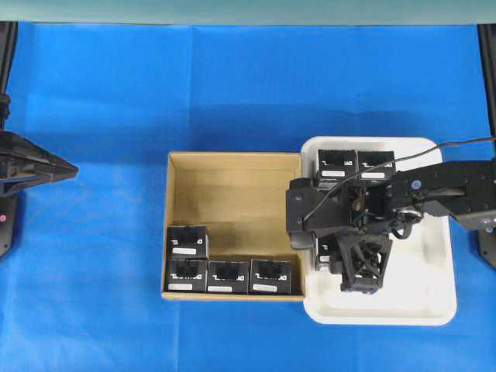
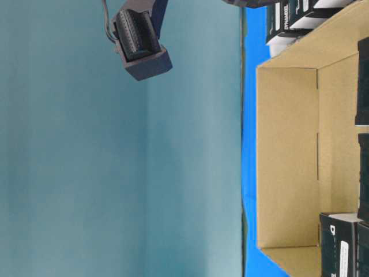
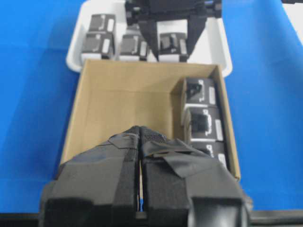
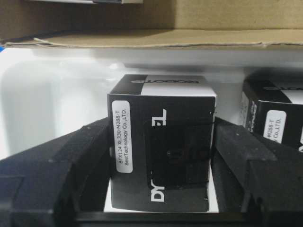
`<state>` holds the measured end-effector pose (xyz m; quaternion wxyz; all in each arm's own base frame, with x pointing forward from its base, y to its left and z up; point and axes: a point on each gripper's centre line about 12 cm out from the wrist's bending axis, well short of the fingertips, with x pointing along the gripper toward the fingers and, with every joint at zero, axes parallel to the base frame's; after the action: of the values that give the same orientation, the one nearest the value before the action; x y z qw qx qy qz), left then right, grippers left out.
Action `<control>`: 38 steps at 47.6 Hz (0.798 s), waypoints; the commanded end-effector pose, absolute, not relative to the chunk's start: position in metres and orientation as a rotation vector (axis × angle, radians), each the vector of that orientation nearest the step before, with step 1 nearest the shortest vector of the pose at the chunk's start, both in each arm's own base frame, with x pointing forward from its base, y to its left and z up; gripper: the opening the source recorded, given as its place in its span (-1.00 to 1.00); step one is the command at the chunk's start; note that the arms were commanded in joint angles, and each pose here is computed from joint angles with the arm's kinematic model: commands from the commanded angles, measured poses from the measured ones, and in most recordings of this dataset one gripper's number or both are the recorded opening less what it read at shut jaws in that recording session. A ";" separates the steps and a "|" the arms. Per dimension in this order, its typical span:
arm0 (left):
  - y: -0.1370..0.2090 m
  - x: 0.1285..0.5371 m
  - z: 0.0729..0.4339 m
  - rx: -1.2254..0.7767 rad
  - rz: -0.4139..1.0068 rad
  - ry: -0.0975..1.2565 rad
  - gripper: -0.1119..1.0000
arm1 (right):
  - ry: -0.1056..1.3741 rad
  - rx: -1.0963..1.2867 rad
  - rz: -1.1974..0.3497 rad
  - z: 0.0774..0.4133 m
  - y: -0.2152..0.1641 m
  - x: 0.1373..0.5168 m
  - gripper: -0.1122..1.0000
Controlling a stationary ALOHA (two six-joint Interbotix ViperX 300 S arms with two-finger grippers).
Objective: Pick the box from inside the cardboard box.
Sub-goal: 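Lower the held servo box into the white tray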
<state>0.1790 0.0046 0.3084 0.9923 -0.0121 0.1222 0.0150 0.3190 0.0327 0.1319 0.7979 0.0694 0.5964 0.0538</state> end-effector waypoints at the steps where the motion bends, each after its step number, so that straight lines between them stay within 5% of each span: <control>1: 0.005 0.180 0.314 -0.021 0.031 0.230 -0.88 | 1.280 0.153 0.110 0.132 0.031 0.320 0.33; 13: 0.005 0.181 0.313 -0.023 0.032 0.237 -0.88 | 1.284 0.190 0.080 0.131 0.030 0.320 0.33; 23: 0.004 0.180 0.314 -0.022 0.027 0.231 -0.88 | 1.276 0.189 0.081 0.132 0.030 0.322 0.94; 38: 0.002 0.180 0.314 -0.023 0.017 0.231 -0.88 | 1.255 0.189 0.084 0.138 0.031 0.329 0.92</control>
<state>0.1790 0.0027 0.3089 0.9924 -0.0122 0.1223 0.0095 0.3240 0.0303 0.1339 0.7987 0.0880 0.5940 0.0386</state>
